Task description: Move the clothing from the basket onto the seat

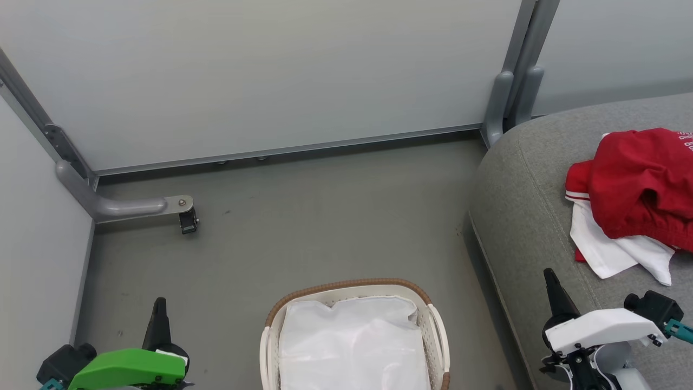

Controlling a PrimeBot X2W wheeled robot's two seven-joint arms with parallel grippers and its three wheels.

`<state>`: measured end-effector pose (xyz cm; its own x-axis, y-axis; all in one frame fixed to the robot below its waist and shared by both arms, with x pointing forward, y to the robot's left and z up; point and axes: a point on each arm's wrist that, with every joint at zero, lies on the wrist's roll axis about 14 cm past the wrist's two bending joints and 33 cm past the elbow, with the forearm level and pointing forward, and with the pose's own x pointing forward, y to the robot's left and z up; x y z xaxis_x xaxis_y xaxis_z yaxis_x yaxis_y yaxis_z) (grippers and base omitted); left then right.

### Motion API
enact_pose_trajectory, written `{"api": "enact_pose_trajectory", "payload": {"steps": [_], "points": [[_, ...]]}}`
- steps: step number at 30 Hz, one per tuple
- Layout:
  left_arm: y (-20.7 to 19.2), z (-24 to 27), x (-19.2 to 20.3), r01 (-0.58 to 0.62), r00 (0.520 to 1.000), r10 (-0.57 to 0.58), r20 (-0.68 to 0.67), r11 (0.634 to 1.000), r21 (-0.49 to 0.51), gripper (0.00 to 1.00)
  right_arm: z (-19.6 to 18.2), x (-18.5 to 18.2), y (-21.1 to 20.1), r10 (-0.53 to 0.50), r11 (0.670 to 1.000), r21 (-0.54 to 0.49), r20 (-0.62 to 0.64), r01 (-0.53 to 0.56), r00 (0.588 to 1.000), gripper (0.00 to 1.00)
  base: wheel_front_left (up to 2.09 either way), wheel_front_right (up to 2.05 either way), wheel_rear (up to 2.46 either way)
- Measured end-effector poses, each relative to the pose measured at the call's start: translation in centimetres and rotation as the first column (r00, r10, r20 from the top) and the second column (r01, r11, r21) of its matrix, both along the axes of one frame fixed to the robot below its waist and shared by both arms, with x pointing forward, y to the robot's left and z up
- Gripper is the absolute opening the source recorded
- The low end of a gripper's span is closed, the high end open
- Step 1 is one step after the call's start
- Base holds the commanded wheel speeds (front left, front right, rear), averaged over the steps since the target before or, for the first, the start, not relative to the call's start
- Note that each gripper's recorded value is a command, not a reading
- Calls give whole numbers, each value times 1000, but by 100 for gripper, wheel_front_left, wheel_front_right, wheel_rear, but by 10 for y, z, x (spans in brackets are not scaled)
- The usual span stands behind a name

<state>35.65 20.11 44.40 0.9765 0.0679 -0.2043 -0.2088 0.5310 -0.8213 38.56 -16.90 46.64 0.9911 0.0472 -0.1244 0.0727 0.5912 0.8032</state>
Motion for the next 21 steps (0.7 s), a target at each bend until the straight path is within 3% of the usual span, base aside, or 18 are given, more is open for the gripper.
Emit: {"api": "enact_pose_trajectory", "payload": {"steps": [21], "points": [[0, 17, 11, -9, 998, 21, 58, 979, -204, 0, 11, 2, -10, -45, 974, 221, 10, 42, 999, 0, 0, 0, 0]]}}
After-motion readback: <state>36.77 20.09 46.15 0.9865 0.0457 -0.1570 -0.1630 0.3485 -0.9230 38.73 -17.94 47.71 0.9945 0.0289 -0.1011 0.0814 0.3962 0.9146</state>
